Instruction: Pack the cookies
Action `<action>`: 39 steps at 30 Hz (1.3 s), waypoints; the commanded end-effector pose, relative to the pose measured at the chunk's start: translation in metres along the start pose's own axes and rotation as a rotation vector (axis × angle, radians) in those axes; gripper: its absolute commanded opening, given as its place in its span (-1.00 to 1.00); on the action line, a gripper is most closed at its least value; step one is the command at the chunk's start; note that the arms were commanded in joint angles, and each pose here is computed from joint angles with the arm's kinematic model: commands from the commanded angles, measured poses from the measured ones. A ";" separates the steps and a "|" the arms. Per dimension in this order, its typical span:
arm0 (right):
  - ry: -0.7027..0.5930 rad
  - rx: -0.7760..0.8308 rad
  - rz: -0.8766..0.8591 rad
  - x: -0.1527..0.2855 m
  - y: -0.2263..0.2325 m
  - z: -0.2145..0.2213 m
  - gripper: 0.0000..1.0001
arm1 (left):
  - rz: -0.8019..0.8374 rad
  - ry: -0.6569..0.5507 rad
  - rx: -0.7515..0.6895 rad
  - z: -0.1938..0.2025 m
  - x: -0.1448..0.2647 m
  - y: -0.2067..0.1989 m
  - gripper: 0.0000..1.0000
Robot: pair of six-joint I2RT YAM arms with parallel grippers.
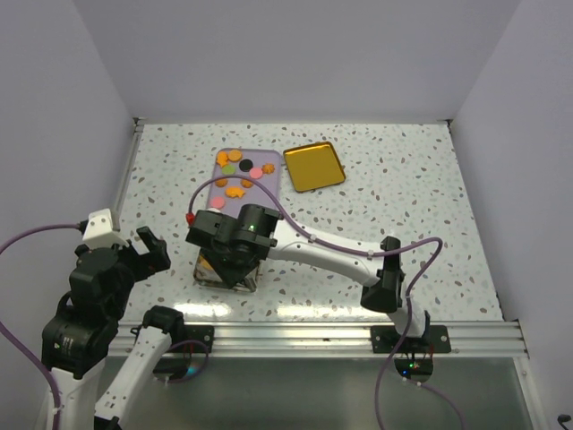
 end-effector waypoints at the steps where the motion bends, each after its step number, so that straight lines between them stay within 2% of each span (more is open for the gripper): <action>1: -0.027 -0.031 0.011 0.000 0.001 -0.005 -0.33 | 0.046 -0.025 -0.011 -0.004 0.000 -0.004 1.00; 6: -0.027 -0.038 0.021 -0.006 0.002 -0.008 -0.31 | 0.053 -0.022 -0.014 -0.004 0.001 -0.004 1.00; 12: -0.018 -0.040 0.027 -0.012 0.003 -0.009 -0.08 | 0.057 -0.022 -0.016 -0.004 0.001 -0.004 1.00; 25: -0.072 -0.044 0.066 0.008 -0.004 -0.017 -0.03 | 0.060 -0.022 -0.022 -0.004 0.001 -0.005 1.00; 32: -0.140 -0.118 0.083 0.025 -0.044 -0.032 0.01 | 0.058 -0.019 -0.021 -0.004 0.000 -0.005 1.00; 39: -0.132 -0.170 0.171 0.017 -0.100 -0.041 0.01 | 0.055 -0.012 -0.026 -0.004 -0.002 -0.006 1.00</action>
Point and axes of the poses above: each gripper's point midway between its finger pads, its own x axis back along the fingers, its own y axis along the line the jaws close on, z = x × y, the point moved 9 cm from there along x, back along the fingers, and after that the axes turned 14 degrees about x, right-handed, at the moved point
